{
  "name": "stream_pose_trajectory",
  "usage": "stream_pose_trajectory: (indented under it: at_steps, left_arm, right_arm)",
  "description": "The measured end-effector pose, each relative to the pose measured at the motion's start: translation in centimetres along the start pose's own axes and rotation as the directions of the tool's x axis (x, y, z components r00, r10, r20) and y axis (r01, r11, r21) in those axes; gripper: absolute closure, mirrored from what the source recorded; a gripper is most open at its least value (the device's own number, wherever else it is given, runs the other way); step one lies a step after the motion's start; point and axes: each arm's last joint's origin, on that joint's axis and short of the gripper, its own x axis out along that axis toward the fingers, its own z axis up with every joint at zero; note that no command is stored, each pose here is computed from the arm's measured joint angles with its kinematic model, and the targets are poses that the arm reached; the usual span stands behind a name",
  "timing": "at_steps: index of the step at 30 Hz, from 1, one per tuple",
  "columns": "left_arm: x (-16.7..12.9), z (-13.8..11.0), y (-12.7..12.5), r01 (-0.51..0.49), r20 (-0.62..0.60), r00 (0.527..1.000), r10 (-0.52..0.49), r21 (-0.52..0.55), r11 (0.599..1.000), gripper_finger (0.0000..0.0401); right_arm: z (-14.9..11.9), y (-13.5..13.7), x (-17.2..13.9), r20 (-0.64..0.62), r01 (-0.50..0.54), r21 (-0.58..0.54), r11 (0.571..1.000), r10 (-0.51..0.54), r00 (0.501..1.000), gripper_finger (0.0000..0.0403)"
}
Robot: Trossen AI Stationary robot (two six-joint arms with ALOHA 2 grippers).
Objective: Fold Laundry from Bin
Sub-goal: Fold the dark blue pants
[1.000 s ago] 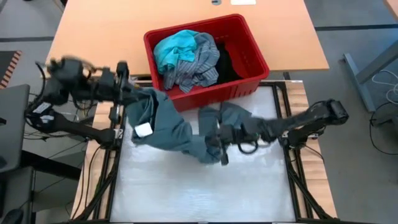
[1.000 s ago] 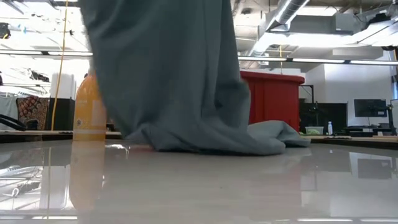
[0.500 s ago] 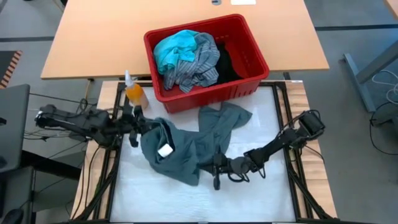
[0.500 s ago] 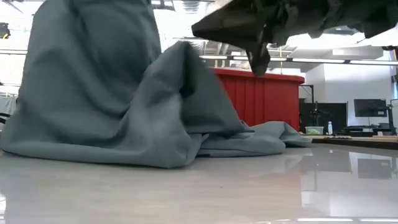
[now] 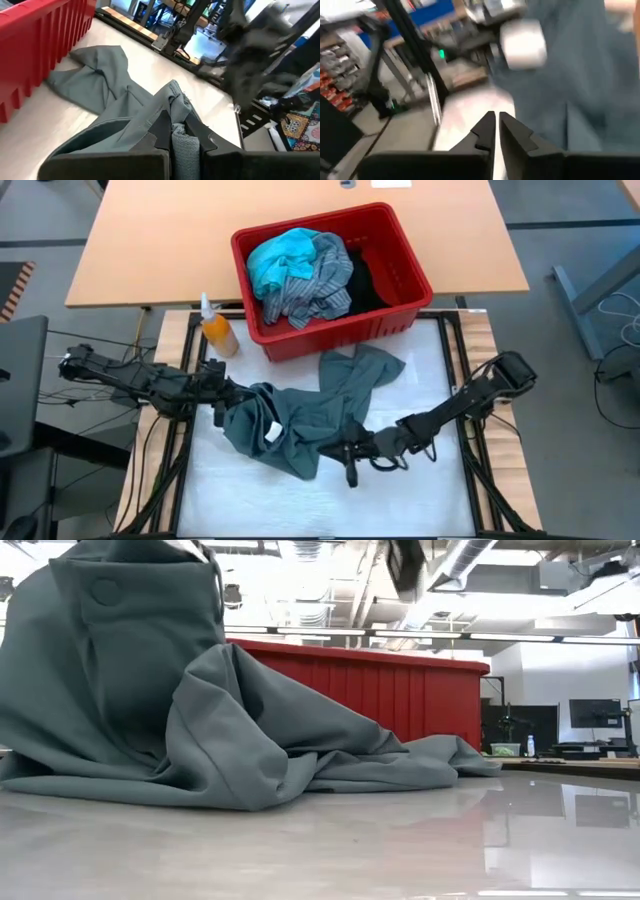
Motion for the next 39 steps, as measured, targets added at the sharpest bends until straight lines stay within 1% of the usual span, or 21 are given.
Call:
stream_pose_trajectory:
  at_steps: [2, 3, 5, 6, 9, 11, 13, 15, 18, 20, 22, 24, 27, 28, 30, 32, 36, 39]
  left_arm:
    - [0.1, 0.0, 0.0, -0.004, -0.003, 1.000, 0.004, 0.001, 1.000, 0.0398]
    - [0.1, 0.0, 0.0, -0.006, -0.001, 1.000, 0.006, -0.003, 1.000, 0.0398]
    - [0.2, -0.1, 0.0, -0.012, -0.002, 1.000, 0.012, -0.001, 1.000, 0.0398]
    - [0.2, -0.1, 0.0, -0.016, -0.004, 1.000, 0.016, 0.003, 1.000, 0.0398]
    - [0.3, 0.0, 0.2, -0.051, 0.018, 0.999, 0.050, 0.013, 0.999, 0.0398]
    - [0.3, 0.1, 0.3, -0.084, 0.038, 0.996, 0.083, 0.012, 0.996, 0.0398]
    - [0.3, 0.2, 0.5, -0.120, 0.060, 0.991, 0.120, 0.007, 0.993, 0.0396]
    - [0.4, 0.3, 0.7, -0.142, 0.075, 0.987, 0.142, -0.001, 0.990, 0.0395]
    - [0.4, 0.3, 0.7, -0.147, 0.077, 0.986, 0.147, -0.003, 0.989, 0.0394]
    - [0.4, 0.3, 0.7, -0.147, 0.077, 0.986, 0.147, -0.003, 0.989, 0.0393]
    - [0.4, 0.3, 0.7, -0.147, 0.076, 0.986, 0.147, -0.003, 0.989, 0.0393]
    - [0.4, 0.3, 0.8, -0.149, 0.074, 0.986, 0.149, -0.002, 0.989, 0.0392]
    - [0.4, 0.3, 0.8, -0.153, 0.077, 0.985, 0.152, -0.002, 0.988, 0.0392]
    - [0.4, 0.3, 0.8, -0.157, 0.080, 0.984, 0.156, -0.002, 0.988, 0.0392]
    - [0.4, 0.3, 0.8, -0.165, 0.085, 0.983, 0.165, -0.003, 0.986, 0.0391]
    - [0.4, 0.4, 0.8, -0.168, 0.088, 0.982, 0.167, 0.000, 0.986, 0.0391]
    - [0.4, 0.4, 0.8, -0.168, 0.090, 0.982, 0.167, 0.002, 0.986, 0.0391]
    - [0.4, 0.4, 0.8, -0.170, 0.091, 0.981, 0.169, 0.006, 0.985, 0.0391]
  right_arm:
    - [1.2, -0.3, 1.4, -0.042, 0.027, -0.033, 0.999, -0.029, 0.999, 0.0332]
    - [1.8, -0.5, 2.2, -0.075, 0.024, -0.048, 0.999, -0.028, 0.997, 0.0325]
    - [3.1, -0.6, 3.7, -0.123, -0.009, -0.112, 0.994, -0.005, 0.992, 0.0308]
    - [4.2, -0.3, 4.4, -0.125, -0.043, -0.145, 0.989, 0.025, 0.992, 0.0298]
    - [6.8, 0.8, 6.2, -0.153, -0.131, -0.244, 0.961, 0.095, 0.984, 0.0263]
    - [7.3, 1.5, 7.5, -0.205, -0.182, -0.300, 0.936, 0.123, 0.971, 0.0237]
    - [7.1, 2.0, 8.7, -0.281, -0.239, -0.346, 0.907, 0.143, 0.949, 0.0215]
    - [7.1, 2.1, 10.0, -0.334, -0.280, -0.372, 0.885, 0.153, 0.930, 0.0196]
    - [8.1, 2.1, 11.0, -0.391, -0.321, -0.392, 0.862, 0.160, 0.906, 0.0176]
    - [9.0, 2.1, 10.8, -0.409, -0.312, -0.433, 0.846, 0.124, 0.904, 0.0167]
    - [9.6, 2.0, 10.7, -0.379, -0.258, -0.489, 0.834, 0.063, 0.923, 0.0163]
    - [9.8, 1.9, 10.4, -0.370, -0.207, -0.511, 0.834, 0.004, 0.929, 0.0162]
    - [9.6, 1.7, 10.2, -0.401, -0.187, -0.463, 0.866, -0.016, 0.916, 0.0162]
    - [9.5, 1.7, 10.2, -0.412, -0.187, -0.459, 0.869, -0.022, 0.911, 0.0162]
    - [9.0, 1.5, 10.4, -0.421, -0.183, -0.475, 0.861, -0.039, 0.906, 0.0162]
    - [8.6, 1.3, 10.5, -0.427, -0.160, -0.500, 0.851, -0.082, 0.901, 0.0162]
    - [8.9, 0.9, 10.5, -0.407, -0.104, -0.505, 0.857, -0.130, 0.904, 0.0162]
    - [8.8, 0.7, 10.5, -0.410, -0.091, -0.507, 0.857, -0.148, 0.900, 0.0162]
